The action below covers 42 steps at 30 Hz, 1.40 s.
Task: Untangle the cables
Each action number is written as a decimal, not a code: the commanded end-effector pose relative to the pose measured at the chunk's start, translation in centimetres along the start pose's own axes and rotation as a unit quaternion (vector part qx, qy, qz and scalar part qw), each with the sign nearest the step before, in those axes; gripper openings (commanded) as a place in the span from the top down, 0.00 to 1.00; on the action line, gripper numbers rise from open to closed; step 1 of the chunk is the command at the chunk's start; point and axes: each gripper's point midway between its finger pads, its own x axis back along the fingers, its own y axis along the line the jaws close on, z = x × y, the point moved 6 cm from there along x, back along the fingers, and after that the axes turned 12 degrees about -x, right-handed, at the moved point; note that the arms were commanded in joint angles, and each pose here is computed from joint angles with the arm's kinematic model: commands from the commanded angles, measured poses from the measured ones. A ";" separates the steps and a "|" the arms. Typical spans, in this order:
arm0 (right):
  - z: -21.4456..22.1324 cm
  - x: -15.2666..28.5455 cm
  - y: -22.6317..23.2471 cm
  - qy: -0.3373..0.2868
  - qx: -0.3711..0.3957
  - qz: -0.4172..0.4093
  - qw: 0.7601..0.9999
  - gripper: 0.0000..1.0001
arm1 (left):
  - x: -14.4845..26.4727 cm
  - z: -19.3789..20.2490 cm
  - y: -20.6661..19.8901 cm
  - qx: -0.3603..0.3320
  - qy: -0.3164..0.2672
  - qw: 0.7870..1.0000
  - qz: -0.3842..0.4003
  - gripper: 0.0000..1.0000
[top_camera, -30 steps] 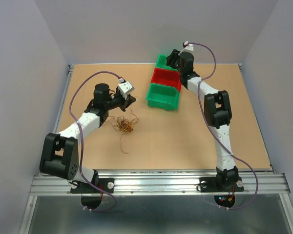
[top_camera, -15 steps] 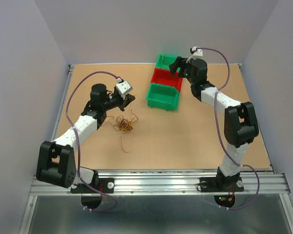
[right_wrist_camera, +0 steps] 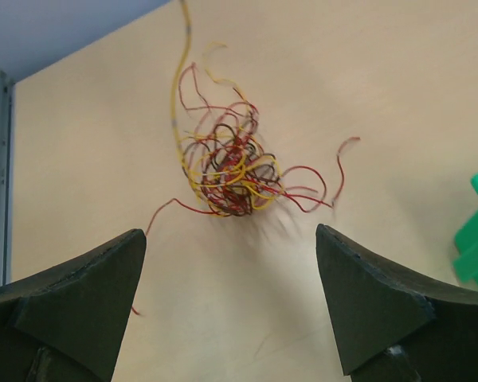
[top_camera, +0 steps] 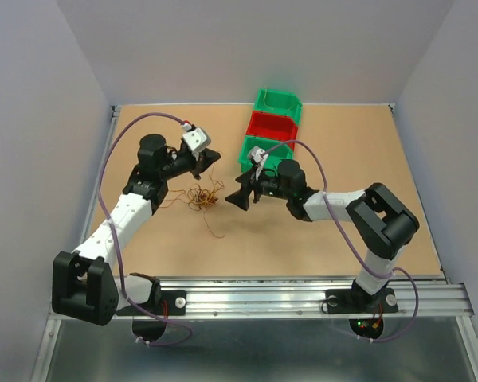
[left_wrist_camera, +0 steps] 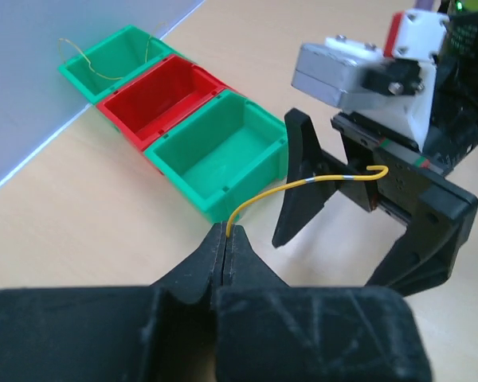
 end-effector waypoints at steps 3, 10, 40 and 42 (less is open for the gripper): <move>-3.1 -1.9 4.8 -0.095 0.100 -0.133 0.981 0.08 | 2.4 -8.6 1.1 -0.044 -0.086 0.995 -0.011 1.00; -3.9 -5.8 5.6 -0.151 0.108 -0.100 0.977 0.16 | 5.2 -18.3 -0.1 -0.046 -0.172 0.980 0.085 1.00; -1.5 1.6 10.8 -0.198 0.112 -0.117 0.967 0.22 | 10.3 -27.5 -0.1 -0.044 -0.280 0.959 -0.009 1.00; -1.9 1.7 11.1 -0.203 0.117 -0.120 0.965 0.21 | 10.5 -27.2 -0.4 -0.045 -0.280 0.959 -0.007 1.00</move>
